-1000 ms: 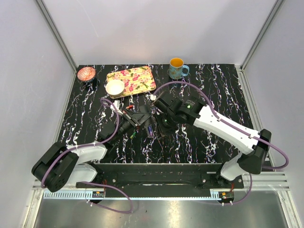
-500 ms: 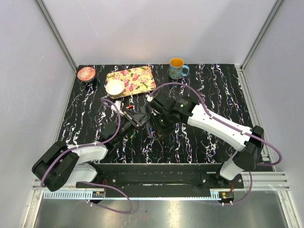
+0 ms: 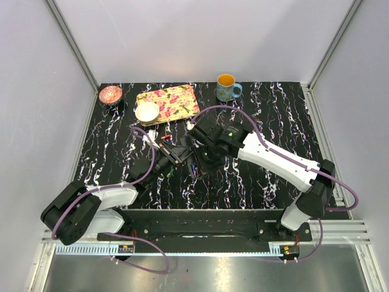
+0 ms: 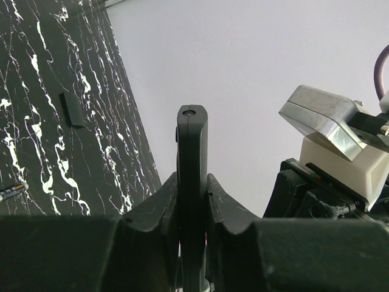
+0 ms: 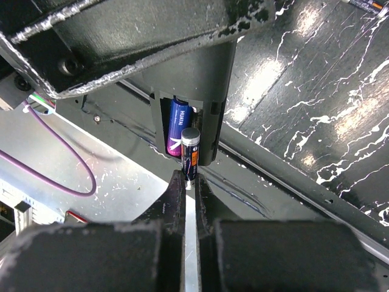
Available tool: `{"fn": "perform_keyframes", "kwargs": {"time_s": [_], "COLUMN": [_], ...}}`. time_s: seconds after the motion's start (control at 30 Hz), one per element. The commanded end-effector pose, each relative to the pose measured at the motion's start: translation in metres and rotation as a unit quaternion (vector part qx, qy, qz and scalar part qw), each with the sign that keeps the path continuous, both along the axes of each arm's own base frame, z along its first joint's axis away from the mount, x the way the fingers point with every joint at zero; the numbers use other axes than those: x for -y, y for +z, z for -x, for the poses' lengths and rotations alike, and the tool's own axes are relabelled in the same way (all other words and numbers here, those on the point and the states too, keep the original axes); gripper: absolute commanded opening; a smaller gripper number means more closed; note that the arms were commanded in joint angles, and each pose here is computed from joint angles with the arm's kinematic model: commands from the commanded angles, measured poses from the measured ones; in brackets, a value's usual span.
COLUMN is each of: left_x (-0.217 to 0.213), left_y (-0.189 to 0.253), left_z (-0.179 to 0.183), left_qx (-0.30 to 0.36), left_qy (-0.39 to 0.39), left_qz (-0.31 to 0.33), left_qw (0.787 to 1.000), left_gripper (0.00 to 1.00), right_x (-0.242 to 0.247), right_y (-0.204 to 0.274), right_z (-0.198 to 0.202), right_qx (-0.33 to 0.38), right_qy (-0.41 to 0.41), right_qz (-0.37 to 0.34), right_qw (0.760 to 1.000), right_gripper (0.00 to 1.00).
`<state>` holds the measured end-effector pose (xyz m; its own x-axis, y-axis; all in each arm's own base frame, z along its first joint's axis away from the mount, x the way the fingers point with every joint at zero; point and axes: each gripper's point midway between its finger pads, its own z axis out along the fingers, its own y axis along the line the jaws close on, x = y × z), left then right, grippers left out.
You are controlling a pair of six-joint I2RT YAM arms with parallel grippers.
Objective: Load the batteries into the remote control
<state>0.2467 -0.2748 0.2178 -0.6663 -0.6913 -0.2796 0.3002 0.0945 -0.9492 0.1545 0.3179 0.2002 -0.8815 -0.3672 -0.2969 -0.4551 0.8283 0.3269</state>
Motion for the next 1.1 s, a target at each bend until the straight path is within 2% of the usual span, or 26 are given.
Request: {"fn": "perform_keyframes", "kwargs": {"time_s": [0.0,0.27,0.73,1.07], "left_x": [-0.002,-0.007,-0.008,-0.003], "left_y": [0.033,0.030,0.039,0.042], "left_z": [0.012,0.018,0.018,0.031], "left_qx": [0.050,0.055,0.065,0.074], "left_qy": [-0.011,-0.013,-0.010,-0.032], "left_qz": [0.046,0.052,0.054,0.049], "left_qw": [0.998,0.997,0.996,0.996], "left_gripper": [0.00,0.00,0.00,0.00], "right_x": [-0.007,0.000,-0.005,0.001], "right_y": [0.014,0.010,0.005,0.000], "right_z": [0.005,0.014,0.015,-0.001], "right_qx": [-0.012,-0.053,-0.073,-0.069], "right_qy": [0.017,0.022,0.023,0.002], "right_qz": [-0.024,-0.022,-0.024,-0.023], "right_qw": [0.999,0.998,0.997,0.997], "right_gripper": [0.00,0.00,0.00,0.00]}}
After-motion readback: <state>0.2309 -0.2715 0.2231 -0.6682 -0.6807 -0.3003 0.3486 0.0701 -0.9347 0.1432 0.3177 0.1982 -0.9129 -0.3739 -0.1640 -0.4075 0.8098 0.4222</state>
